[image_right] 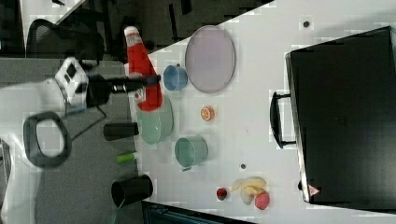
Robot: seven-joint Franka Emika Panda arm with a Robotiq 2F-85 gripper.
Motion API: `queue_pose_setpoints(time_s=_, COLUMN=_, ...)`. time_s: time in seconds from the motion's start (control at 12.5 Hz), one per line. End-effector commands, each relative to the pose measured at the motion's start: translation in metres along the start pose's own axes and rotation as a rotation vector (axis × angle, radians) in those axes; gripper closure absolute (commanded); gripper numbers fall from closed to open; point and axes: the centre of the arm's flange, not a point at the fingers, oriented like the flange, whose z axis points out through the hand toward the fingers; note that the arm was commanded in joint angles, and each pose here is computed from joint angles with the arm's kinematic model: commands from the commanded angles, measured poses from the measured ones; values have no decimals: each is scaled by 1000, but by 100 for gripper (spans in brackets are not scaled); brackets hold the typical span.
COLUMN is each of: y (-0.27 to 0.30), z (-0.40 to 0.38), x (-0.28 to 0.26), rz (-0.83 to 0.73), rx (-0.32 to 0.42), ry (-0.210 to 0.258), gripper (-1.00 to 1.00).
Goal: Pick ketchup from plate and place it on table.
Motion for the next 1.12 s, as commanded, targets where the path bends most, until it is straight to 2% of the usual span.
queue_pose_setpoints(time_s=0.08, y=34, z=77, x=-47, rz=16, rx=-44, ry=-185, gripper=-18)
queue_pose_setpoints(time_s=0.24, y=45, z=91, x=-69, rz=29, rx=-52, ry=-198, gripper=-18)
queue_pose_setpoints(time_s=0.64, y=55, z=162, x=-117, rz=39, rx=-41, ry=-196, gripper=-18)
queue_pose_setpoints(time_s=0.96, y=56, z=226, x=-142, rz=37, rx=-36, ry=-268, gripper=-18)
queue_pose_setpoints(time_s=1.12, y=54, z=253, x=-149, rz=35, rx=-30, ry=-289, gripper=-23)
